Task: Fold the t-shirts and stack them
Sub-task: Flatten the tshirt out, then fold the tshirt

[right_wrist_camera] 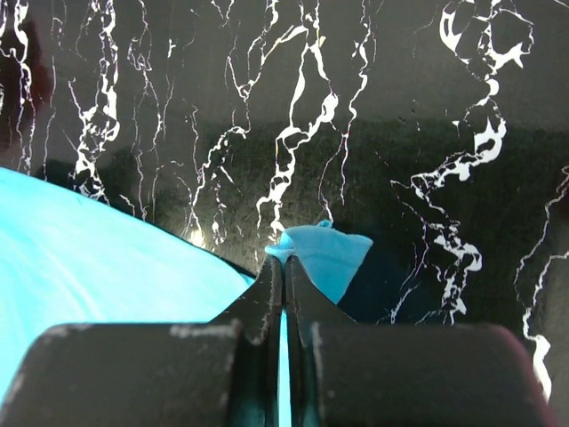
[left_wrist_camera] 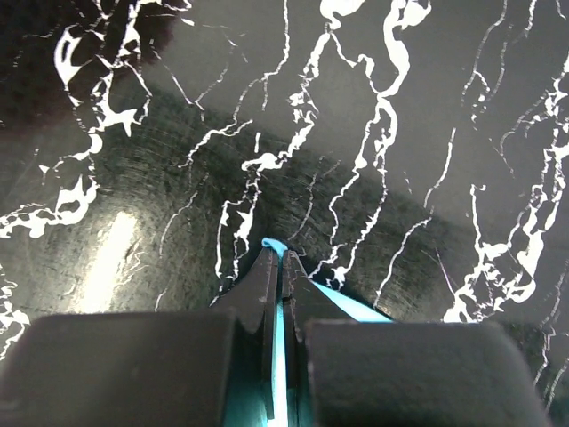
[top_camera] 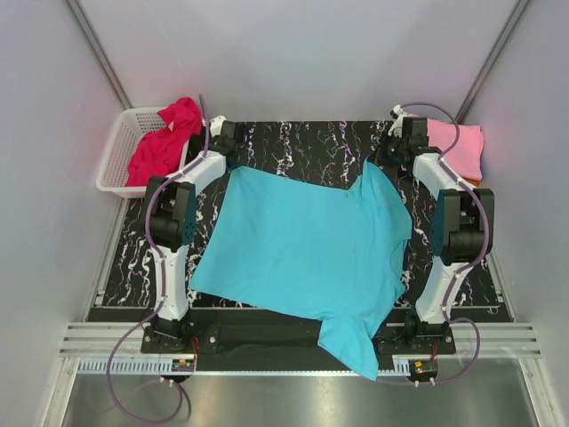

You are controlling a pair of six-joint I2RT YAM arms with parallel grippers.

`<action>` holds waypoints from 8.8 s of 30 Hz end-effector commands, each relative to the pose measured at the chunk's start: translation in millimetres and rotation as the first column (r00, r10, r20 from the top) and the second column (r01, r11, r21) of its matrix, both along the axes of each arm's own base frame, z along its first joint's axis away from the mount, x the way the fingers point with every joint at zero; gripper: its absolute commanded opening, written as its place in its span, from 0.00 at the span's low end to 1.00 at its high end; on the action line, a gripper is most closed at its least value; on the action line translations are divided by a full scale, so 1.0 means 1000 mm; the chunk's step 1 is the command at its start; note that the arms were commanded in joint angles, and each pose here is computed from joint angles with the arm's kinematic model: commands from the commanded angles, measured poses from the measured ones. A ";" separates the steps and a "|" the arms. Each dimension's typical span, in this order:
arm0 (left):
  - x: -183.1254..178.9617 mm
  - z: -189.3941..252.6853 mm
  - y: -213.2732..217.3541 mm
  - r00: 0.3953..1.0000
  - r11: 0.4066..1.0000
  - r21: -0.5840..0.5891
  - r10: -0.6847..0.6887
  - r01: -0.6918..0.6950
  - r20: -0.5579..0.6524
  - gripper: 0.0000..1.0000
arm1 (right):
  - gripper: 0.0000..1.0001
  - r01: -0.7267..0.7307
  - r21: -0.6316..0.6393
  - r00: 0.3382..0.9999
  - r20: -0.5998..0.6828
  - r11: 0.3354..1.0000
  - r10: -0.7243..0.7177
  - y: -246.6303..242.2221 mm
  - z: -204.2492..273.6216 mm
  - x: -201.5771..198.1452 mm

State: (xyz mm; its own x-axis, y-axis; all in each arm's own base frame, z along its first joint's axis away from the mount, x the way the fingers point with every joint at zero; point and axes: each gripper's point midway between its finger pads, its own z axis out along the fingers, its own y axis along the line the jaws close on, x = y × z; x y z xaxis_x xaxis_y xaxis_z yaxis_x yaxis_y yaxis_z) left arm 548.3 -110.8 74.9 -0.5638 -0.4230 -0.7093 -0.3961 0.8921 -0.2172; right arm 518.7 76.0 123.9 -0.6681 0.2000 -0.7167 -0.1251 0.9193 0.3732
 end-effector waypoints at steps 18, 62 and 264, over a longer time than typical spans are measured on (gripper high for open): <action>0.005 0.045 0.059 0.972 0.972 0.077 0.215 -0.222 0.092 0.00 | 0.00 0.129 -0.055 0.990 -0.041 0.990 -0.132 -0.020 0.011 0.042; -0.032 0.037 0.109 0.917 0.916 0.064 0.392 -0.396 0.069 0.00 | 0.00 -0.010 -0.077 0.999 -0.033 0.997 0.008 0.015 0.062 -0.008; -0.090 0.014 0.091 0.943 0.955 0.091 0.292 -0.281 -0.157 0.00 | 0.24 0.244 -0.093 0.881 -0.395 0.965 -0.261 -0.012 -0.028 -0.173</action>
State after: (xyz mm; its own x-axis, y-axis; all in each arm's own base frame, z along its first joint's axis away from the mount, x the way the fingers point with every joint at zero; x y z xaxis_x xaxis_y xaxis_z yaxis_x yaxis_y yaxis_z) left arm 455.3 -20.9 47.3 -0.6011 -0.5381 -0.5909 -0.6643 0.7475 -0.0049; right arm 337.3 60.8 71.1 -0.8626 0.3695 -0.3455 0.2883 0.9203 0.2644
